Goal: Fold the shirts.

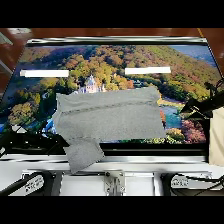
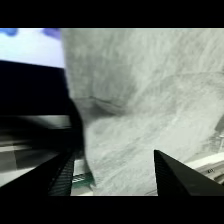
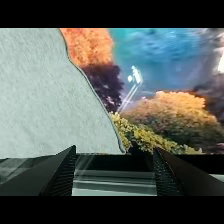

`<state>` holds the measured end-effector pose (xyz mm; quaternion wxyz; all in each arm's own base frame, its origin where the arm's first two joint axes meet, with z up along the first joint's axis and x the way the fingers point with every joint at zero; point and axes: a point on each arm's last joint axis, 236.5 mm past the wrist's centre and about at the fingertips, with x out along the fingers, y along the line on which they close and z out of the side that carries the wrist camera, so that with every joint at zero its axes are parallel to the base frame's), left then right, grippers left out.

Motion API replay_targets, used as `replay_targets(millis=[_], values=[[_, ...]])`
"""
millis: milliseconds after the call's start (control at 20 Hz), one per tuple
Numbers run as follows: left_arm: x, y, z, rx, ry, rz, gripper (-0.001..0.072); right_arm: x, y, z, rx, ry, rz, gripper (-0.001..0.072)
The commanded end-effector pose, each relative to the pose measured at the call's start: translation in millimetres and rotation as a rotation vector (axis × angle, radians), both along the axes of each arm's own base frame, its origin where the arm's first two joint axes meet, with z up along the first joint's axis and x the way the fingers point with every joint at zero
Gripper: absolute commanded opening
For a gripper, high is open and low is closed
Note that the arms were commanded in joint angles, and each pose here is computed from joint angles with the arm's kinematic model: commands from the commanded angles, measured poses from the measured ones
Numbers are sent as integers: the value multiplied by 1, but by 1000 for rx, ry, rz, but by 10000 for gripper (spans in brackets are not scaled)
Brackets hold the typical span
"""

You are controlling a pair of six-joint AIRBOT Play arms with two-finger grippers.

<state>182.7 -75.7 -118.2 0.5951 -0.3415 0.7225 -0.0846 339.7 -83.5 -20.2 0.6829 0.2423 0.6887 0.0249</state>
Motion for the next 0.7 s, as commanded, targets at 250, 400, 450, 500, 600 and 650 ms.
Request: replay_targets(millis=[250, 400, 450, 500, 600, 650], values=[[2, -14, -12, 9, -10, -55, 38, -19, 9, -22, 30, 76, -28, 620], [-3, -16, -10, -4, 2, -69, 38, -57, 26, -46, 85, 188, 9, 619], [-3, -16, -9, -4, 1, -72, 37, -65, 35, -52, 121, 205, 19, 619], [-3, -16, -8, -7, -3, -78, 37, -71, 45, -57, 159, 208, 32, 620], [-5, -18, -6, -15, 2, -85, 38, -83, 51, -69, 171, 227, 44, 619], [-4, -17, -6, -12, 1, -87, 38, -86, 51, -75, 162, 232, 35, 619]])
